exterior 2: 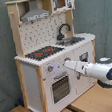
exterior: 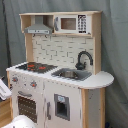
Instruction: Play with the kitchen
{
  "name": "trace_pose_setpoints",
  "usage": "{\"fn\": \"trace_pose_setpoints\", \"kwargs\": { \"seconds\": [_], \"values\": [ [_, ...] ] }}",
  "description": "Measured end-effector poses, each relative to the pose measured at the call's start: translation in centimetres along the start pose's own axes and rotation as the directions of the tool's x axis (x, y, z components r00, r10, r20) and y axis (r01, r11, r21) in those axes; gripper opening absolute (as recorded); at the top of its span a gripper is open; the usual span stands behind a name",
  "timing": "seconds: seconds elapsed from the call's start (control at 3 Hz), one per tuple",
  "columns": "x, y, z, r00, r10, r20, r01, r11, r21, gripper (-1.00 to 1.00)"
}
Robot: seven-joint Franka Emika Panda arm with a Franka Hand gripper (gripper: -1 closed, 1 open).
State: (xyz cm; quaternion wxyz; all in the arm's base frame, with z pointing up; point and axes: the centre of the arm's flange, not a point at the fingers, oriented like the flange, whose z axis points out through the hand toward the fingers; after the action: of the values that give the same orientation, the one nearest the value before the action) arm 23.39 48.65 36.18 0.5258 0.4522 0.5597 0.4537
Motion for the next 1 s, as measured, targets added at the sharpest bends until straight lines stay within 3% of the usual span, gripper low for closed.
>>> {"fn": "trace_pose_setpoints", "kwargs": {
  "seconds": [0.33,1.0],
  "values": [
    [1.2,-0.5,0.3,0.996,0.090,-0.012,-0.090,0.996,0.003,1.00],
    [3.3,-1.0,1.7,0.967,0.252,-0.023,-0.252,0.968,0.006,1.00]
  ]
}}
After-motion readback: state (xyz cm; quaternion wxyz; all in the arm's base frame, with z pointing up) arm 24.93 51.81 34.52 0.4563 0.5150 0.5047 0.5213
